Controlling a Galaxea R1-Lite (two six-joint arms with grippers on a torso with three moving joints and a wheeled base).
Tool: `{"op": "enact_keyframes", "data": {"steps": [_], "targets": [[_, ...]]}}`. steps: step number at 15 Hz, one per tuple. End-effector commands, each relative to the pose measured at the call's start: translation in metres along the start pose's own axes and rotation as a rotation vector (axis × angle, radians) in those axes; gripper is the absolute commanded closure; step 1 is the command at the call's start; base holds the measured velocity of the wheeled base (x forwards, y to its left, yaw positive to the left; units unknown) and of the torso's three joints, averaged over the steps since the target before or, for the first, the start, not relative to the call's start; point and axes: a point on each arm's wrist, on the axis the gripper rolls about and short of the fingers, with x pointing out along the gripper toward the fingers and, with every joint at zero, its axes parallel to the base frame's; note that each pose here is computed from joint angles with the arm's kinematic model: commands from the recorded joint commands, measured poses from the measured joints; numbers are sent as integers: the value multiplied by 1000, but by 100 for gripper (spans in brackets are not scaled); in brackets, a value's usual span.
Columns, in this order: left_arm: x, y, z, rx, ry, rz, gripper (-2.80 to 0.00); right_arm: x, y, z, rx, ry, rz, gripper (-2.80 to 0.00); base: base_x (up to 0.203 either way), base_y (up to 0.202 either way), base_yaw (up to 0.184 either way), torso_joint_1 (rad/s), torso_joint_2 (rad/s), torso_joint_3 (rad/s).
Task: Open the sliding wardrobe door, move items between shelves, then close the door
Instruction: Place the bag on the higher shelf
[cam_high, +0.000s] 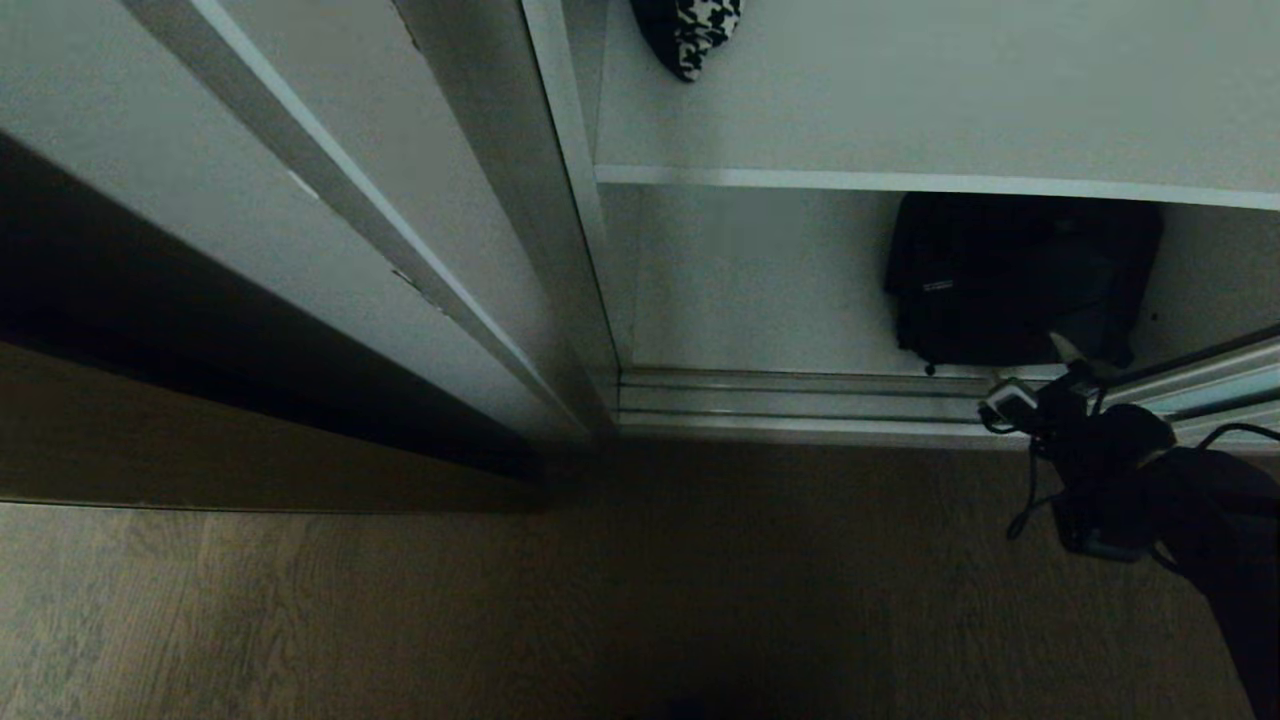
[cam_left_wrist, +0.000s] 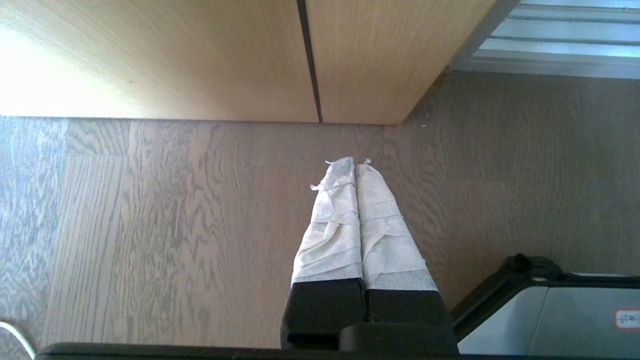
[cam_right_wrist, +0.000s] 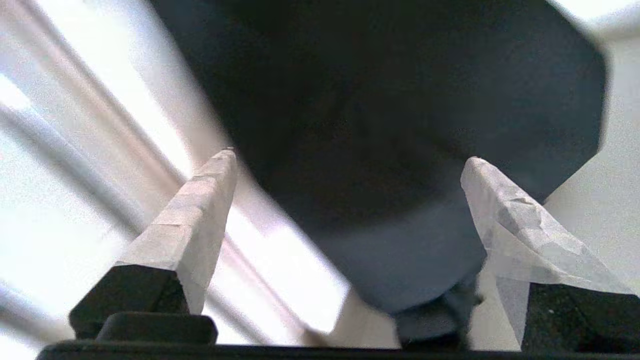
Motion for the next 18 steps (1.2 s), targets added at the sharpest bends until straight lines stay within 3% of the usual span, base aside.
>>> {"op": "enact_keyframes", "data": {"steps": [1, 5, 9, 12, 14, 18], "targets": [[0, 0, 0, 0, 1, 1, 0, 6, -1, -2, -54, -27, -33, -280, 0, 0, 0, 0, 0, 0], [0, 0, 0, 0, 1, 0, 0, 3, 6, -9, -149, -9, 0, -280, 0, 0, 0, 0, 0, 0], [0, 0, 0, 0, 1, 1, 0, 1, 12, -11, -176, 0, 11, -280, 0, 0, 0, 0, 0, 0], [0, 0, 0, 0, 1, 0, 0, 1, 12, -12, -242, 11, 7, -280, 0, 0, 0, 0, 0, 0], [0, 0, 0, 0, 1, 2, 0, 3, 9, -12, -242, 65, 2, -280, 0, 0, 0, 0, 0, 0], [0, 0, 0, 0, 1, 0, 0, 7, 2, -14, -229, 272, -64, -280, 0, 0, 0, 0, 0, 0]]}}
